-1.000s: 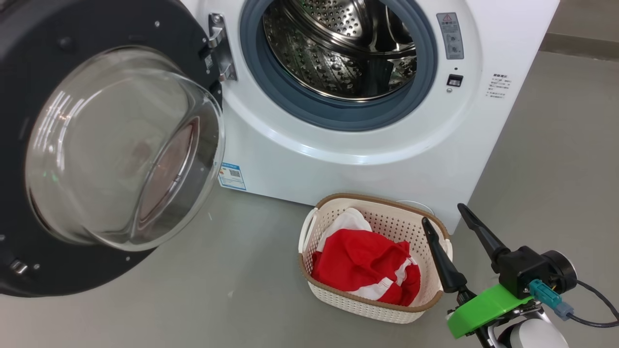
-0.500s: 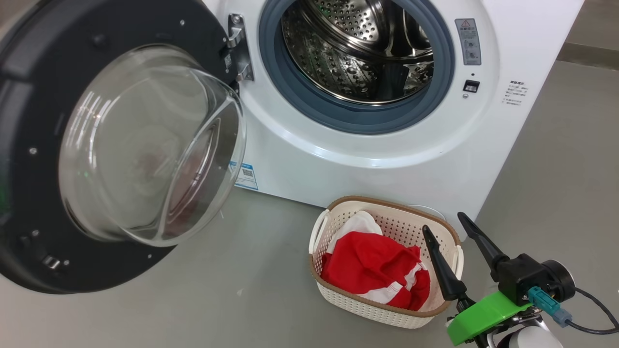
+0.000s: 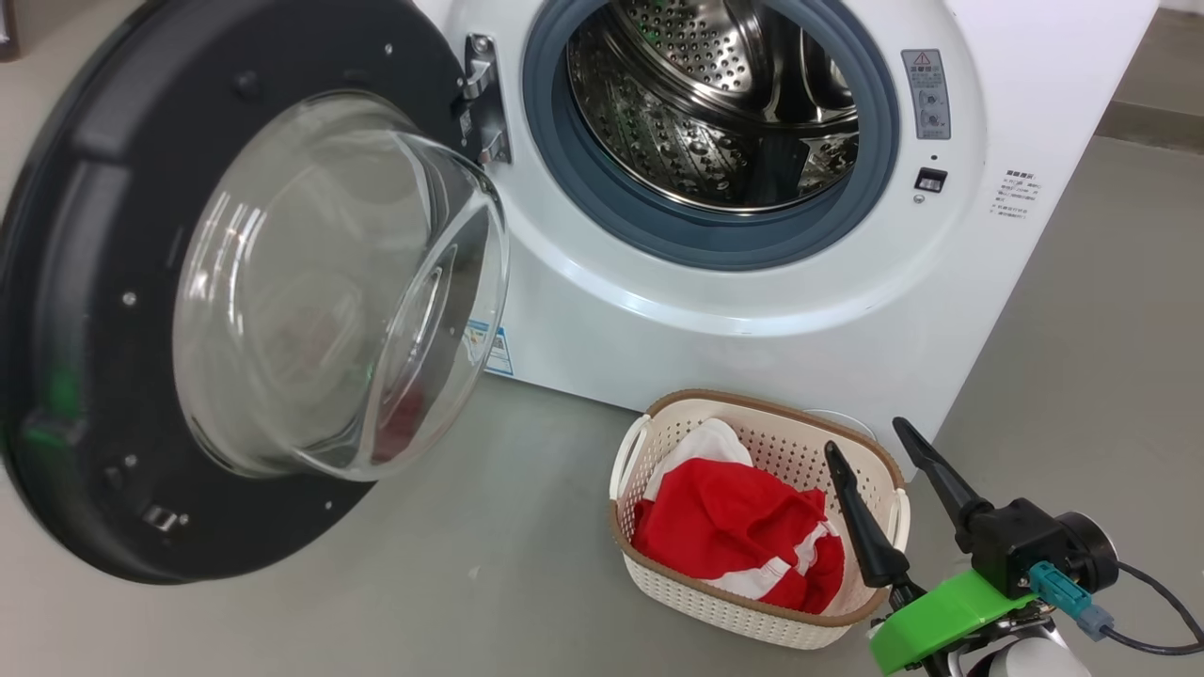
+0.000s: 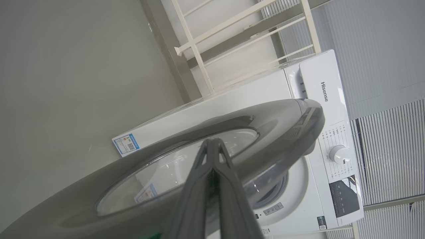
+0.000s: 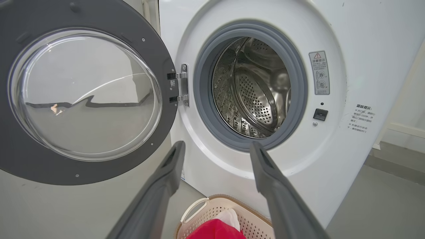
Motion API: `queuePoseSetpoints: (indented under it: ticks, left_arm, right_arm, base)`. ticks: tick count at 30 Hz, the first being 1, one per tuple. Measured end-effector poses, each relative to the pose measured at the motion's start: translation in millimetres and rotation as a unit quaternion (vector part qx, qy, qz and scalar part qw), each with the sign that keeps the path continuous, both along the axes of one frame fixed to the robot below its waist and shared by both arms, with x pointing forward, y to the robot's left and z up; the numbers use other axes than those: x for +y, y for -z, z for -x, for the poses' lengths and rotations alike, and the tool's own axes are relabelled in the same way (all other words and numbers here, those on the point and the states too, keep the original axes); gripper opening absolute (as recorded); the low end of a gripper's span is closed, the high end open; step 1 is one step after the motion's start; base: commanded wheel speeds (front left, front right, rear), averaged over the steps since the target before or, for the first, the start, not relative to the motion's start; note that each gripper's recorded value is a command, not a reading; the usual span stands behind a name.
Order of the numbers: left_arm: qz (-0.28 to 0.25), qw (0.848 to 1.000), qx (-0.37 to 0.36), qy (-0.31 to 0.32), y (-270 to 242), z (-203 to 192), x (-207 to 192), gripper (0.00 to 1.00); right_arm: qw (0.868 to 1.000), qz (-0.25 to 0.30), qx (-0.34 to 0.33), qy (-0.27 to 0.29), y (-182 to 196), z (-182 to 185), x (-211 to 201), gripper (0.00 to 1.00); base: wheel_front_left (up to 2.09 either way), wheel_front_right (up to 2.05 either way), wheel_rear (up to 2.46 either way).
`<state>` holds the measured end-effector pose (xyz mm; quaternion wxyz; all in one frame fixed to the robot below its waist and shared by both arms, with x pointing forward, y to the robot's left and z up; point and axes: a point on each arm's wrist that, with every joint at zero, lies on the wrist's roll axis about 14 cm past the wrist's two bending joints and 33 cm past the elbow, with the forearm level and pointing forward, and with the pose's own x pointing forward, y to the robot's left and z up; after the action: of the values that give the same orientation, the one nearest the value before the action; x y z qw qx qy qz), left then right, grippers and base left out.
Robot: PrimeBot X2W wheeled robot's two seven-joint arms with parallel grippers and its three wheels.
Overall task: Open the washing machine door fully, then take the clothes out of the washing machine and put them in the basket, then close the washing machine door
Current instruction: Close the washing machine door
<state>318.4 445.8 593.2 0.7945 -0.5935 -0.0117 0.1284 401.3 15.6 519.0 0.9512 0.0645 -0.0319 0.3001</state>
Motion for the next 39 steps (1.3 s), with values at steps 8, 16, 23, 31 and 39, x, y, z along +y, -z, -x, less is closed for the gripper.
queuePoseSetpoints:
  ticks: [8, 16, 23, 31, 39]
  left_arm:
    - [0.012, 1.000, -0.010, 0.025, 7, 4, -19, 0.00]
    - [0.029, 0.998, -0.025, 0.047, 7, 4, -39, 0.00]
    - [0.045, 0.996, -0.045, 0.064, 3, 5, -56, 0.00]
    - [0.069, 0.991, -0.085, 0.076, -12, 1, -76, 0.00]
    - [0.078, 0.987, -0.100, 0.100, -19, 2, -100, 0.00]
  right_arm:
    - [1.000, -0.008, 0.006, 0.002, 1, 0, -1, 1.00]
    - [1.000, -0.012, 0.009, 0.005, 2, 1, -2, 1.00]
    - [1.000, -0.015, 0.010, 0.011, 2, 1, -7, 1.00]
    - [0.999, -0.018, 0.012, 0.025, 4, -2, -15, 1.00]
    - [0.999, -0.019, 0.008, 0.036, 1, -2, -24, 1.00]
  base:
    - [0.00, 0.00, 0.00]
    - [0.00, 0.00, 0.00]
    - [0.00, 0.00, 0.00]
    - [0.00, 0.00, 0.00]
    - [0.00, 0.00, 0.00]
